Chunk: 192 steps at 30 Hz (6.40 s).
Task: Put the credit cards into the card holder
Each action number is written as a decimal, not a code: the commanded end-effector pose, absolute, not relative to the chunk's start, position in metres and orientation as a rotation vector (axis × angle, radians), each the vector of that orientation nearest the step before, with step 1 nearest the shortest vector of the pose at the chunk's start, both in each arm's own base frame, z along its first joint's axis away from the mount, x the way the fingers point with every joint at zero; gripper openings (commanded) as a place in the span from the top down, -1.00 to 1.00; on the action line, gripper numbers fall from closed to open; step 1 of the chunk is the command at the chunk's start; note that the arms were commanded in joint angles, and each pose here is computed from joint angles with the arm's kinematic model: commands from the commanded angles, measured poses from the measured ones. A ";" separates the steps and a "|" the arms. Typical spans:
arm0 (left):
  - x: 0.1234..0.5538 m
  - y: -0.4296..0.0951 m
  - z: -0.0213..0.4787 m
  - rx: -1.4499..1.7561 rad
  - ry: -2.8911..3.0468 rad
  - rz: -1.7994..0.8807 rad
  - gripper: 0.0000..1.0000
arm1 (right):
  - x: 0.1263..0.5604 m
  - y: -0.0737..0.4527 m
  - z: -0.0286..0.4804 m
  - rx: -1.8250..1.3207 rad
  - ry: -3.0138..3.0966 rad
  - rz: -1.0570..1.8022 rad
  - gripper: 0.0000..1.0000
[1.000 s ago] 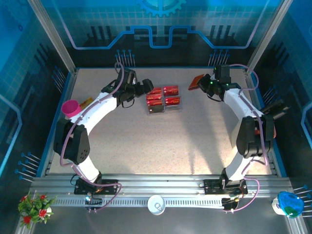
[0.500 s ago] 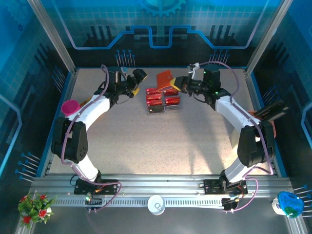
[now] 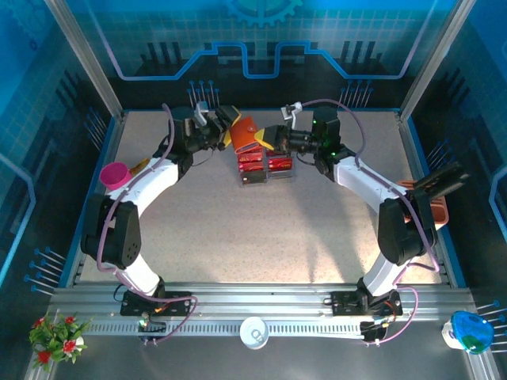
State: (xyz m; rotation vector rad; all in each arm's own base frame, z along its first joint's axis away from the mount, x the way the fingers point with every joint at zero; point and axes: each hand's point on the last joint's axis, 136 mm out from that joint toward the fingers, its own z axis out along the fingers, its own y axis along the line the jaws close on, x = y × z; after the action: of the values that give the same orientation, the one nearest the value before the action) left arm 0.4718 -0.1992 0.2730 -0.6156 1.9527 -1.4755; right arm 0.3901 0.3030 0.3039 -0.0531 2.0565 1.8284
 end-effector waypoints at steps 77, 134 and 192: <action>0.444 -0.232 0.287 -0.404 1.985 -1.515 0.93 | 0.434 0.299 0.251 -0.350 2.359 0.421 -0.01; 0.382 -0.260 0.316 -0.430 1.941 -1.542 0.90 | 0.351 0.256 0.343 -0.056 2.108 1.185 -0.13; 0.398 -0.288 0.336 -0.470 1.778 -1.716 0.75 | 0.375 0.268 0.330 0.102 1.833 1.948 0.45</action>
State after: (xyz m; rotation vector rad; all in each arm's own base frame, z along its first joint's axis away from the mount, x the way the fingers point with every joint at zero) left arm 0.4023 -0.2747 0.3339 -0.5113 1.7811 -1.6866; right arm 0.3912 0.2561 0.3078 0.2405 1.9042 1.8249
